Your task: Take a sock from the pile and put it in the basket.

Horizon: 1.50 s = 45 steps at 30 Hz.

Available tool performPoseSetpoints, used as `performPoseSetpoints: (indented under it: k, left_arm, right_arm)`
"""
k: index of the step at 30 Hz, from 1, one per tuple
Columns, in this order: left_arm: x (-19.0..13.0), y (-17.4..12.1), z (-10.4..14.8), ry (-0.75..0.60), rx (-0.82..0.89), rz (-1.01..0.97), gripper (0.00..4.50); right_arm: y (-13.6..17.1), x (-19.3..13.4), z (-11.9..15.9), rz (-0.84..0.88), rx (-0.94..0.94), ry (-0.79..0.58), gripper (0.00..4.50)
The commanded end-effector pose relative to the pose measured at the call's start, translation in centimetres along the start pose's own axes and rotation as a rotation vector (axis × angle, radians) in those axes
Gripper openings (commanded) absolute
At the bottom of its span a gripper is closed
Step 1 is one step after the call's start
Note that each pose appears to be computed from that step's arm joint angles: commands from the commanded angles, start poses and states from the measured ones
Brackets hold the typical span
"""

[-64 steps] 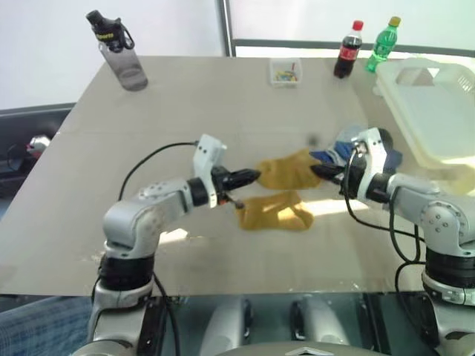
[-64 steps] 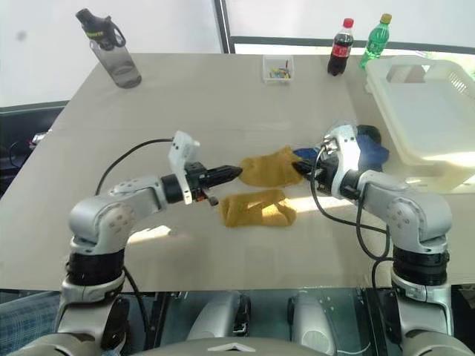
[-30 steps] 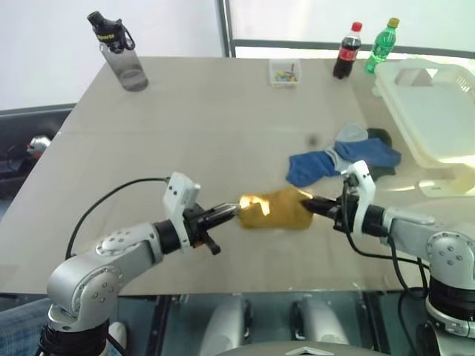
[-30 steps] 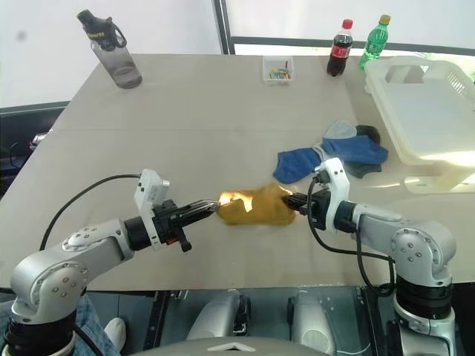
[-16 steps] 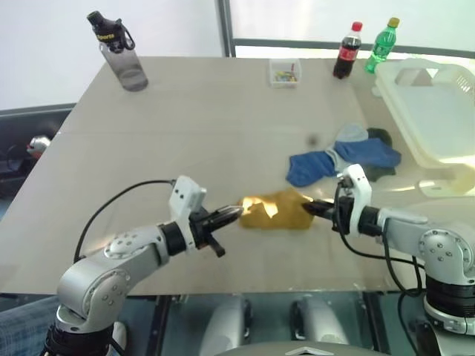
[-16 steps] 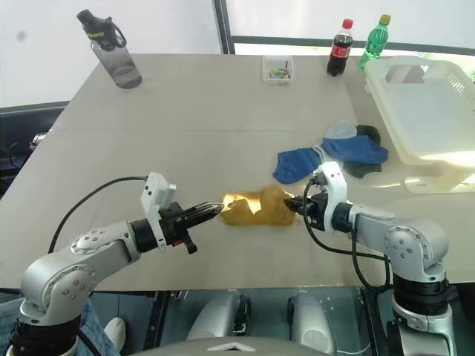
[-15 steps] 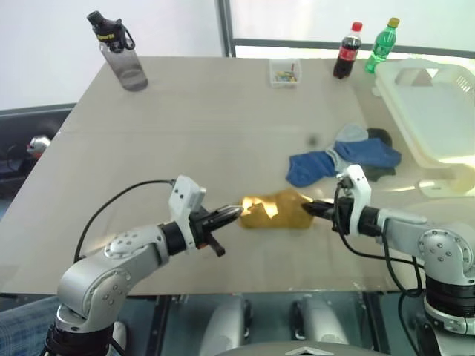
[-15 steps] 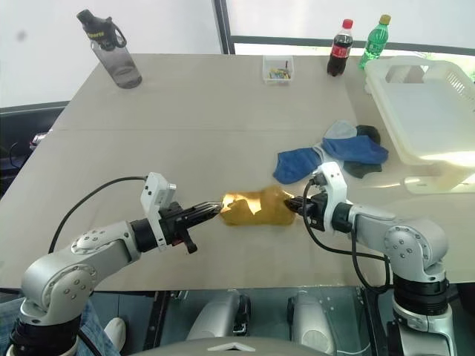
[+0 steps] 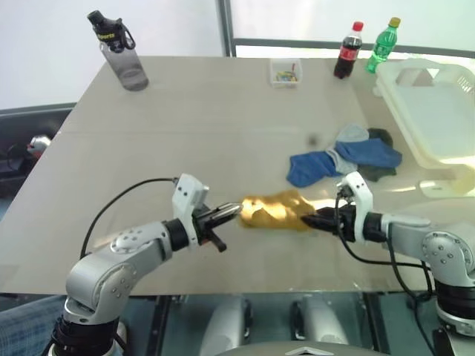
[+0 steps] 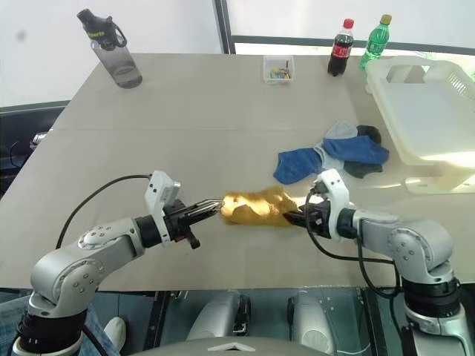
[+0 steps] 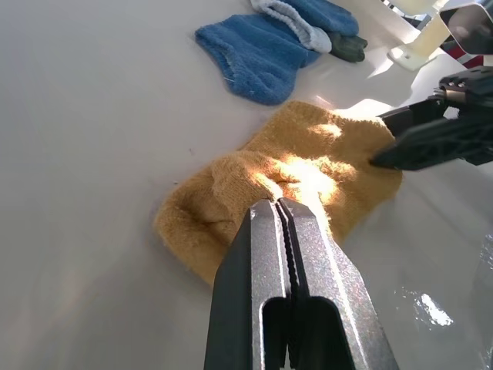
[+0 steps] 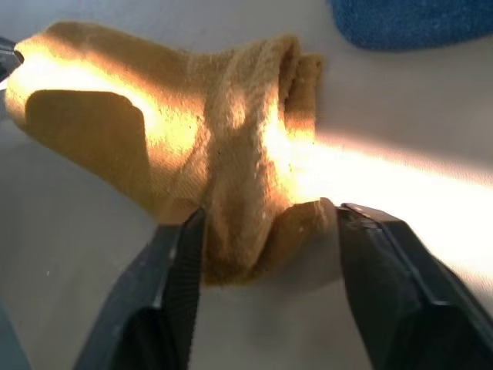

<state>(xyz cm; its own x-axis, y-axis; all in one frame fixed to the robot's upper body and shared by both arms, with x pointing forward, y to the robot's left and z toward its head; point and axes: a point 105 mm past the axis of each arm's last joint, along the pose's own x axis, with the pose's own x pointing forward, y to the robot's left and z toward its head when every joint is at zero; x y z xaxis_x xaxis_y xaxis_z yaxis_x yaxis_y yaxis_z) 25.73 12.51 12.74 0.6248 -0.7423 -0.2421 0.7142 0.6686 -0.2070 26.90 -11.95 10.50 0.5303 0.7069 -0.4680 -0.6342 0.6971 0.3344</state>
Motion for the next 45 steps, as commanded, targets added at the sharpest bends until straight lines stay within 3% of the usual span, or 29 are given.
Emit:
performPoseSetpoints:
  k: [1, 3, 7, 15, 26, 29, 30, 34, 37, 41, 45]
  left_arm:
    - [0.1, -0.5, 0.5, -0.022, 0.025, -0.024, 0.0]
    - [0.1, -0.5, 0.4, -0.02, 0.026, -0.027, 0.0]
    - [0.2, -0.6, 0.4, -0.019, 0.028, -0.031, 0.0]
    - [0.1, -0.5, 0.3, -0.011, 0.015, -0.02, 0.0]
    - [0.2, 0.4, 1.1, -0.041, 0.048, 0.017, 0.0]
    - [0.0, 0.1, 1.4, -0.053, 0.051, 0.002, 0.81]
    - [0.0, -0.2, 1.3, -0.051, 0.05, -0.012, 1.42]
    - [-0.1, 1.0, 0.9, -0.034, 0.07, 0.078, 2.76]
    - [-0.7, 2.4, 0.2, -0.012, 0.049, 0.151, 4.17]
    - [-1.1, 2.7, -0.6, -0.002, -0.02, 0.169, 4.17]
    - [-0.8, 2.4, -2.2, -0.009, -0.229, 0.148, 4.17]
  right_arm:
    - [0.9, -1.3, 3.3, 0.024, -0.194, -0.179, 2.94]
    - [0.7, -1.8, 5.0, -0.005, -0.345, -0.281, 2.94]
    - [1.7, -1.3, 5.3, 0.046, -0.513, -0.338, 2.94]
    - [3.0, 1.5, 2.7, 0.106, -0.806, -0.302, 2.94]
    - [-0.1, 3.5, 0.1, 0.024, -0.805, -0.2, 2.94]
    - [-0.2, 3.6, 0.0, 0.02, -0.804, -0.2, 3.11]
    - [-0.3, 3.7, -0.1, 0.018, -0.804, -0.199, 3.11]
    - [-0.4, 3.8, -0.3, 0.015, -0.799, -0.19, 3.11]
    - [-0.3, 3.8, -0.4, 0.019, -0.797, -0.187, 3.11]
    - [-0.3, 3.7, -0.5, 0.016, -0.791, -0.184, 3.11]
    - [-0.2, 3.7, -0.7, 0.018, -0.789, -0.18, 3.11]
